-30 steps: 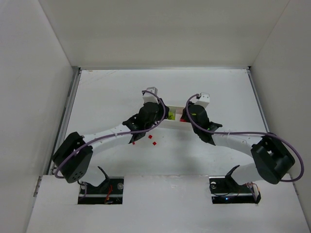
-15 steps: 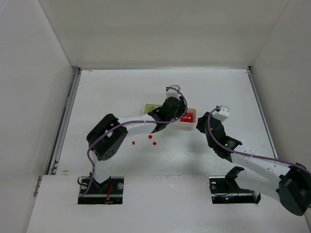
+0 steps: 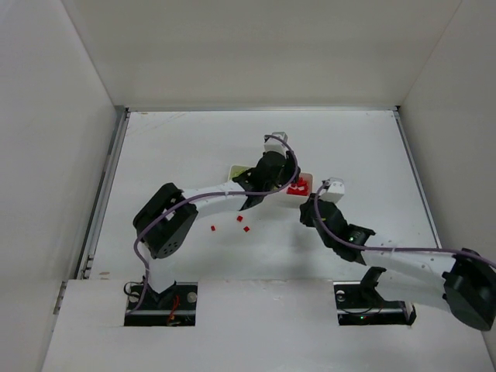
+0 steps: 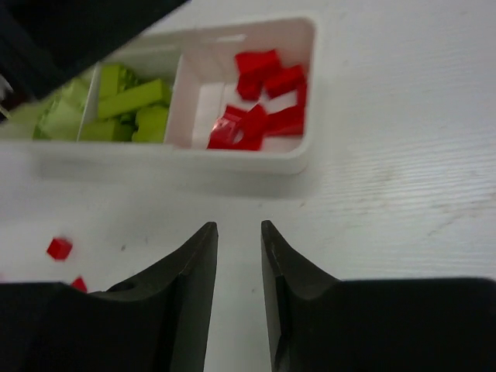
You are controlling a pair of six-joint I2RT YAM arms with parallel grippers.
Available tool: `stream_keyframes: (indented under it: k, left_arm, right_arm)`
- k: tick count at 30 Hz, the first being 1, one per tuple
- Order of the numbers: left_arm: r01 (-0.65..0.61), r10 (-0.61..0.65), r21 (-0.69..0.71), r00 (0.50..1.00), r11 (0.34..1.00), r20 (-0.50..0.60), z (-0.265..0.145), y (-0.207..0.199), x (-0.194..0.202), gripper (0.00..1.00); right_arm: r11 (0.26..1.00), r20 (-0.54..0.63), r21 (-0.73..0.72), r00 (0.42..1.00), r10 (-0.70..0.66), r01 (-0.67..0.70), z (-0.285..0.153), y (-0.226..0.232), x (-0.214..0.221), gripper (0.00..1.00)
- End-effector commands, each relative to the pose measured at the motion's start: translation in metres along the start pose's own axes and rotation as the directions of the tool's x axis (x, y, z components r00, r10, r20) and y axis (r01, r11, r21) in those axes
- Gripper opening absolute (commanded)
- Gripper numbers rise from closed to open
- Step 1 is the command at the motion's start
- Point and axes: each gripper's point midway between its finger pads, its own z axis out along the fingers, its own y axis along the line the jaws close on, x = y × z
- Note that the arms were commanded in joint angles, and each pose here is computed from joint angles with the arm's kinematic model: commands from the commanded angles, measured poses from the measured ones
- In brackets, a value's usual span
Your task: Sort the legos into containers by color
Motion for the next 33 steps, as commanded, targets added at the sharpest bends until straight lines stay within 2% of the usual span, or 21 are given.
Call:
stream_keyframes:
  k: [1,5,11,19,25,33]
  left_arm:
    - [0.025,-0.03,0.044,0.992,0.999,0.123,-0.037,-0.007,-0.053,0.42]
    - [0.047,-0.046,-0.006,0.987,0.999,0.156,-0.07,0.025,-0.055,0.37]
    - [0.082,-0.047,-0.17,0.98,0.982,0.196,-0.136,0.106,-0.038,0.35]
    - [0.162,-0.109,-0.391,0.982,0.906,0.153,-0.206,0.203,0.022,0.35]
    - [0.2,-0.162,-0.482,0.98,0.853,0.119,-0.226,0.238,0.057,0.35]
    - [0.204,-0.206,-0.521,0.977,0.829,0.055,-0.227,0.246,0.09,0.34]
  right_arm:
    - [0.983,-0.005,-0.18,1.0,-0.03,0.029,-0.002,0.064,-0.005,0.31]
    - [0.951,-0.077,-0.29,0.988,-0.133,0.106,0.001,0.116,0.031,0.29]
    - [0.909,-0.107,-0.345,0.953,-0.285,0.233,0.021,0.159,0.071,0.47]
    - [0.85,-0.145,-0.411,0.897,-0.417,0.329,0.039,0.185,0.107,0.53]
    - [0.838,-0.172,-0.423,0.877,-0.448,0.345,0.048,0.191,0.12,0.52]
    - [0.825,-0.188,-0.436,0.86,-0.474,0.36,0.059,0.194,0.133,0.47]
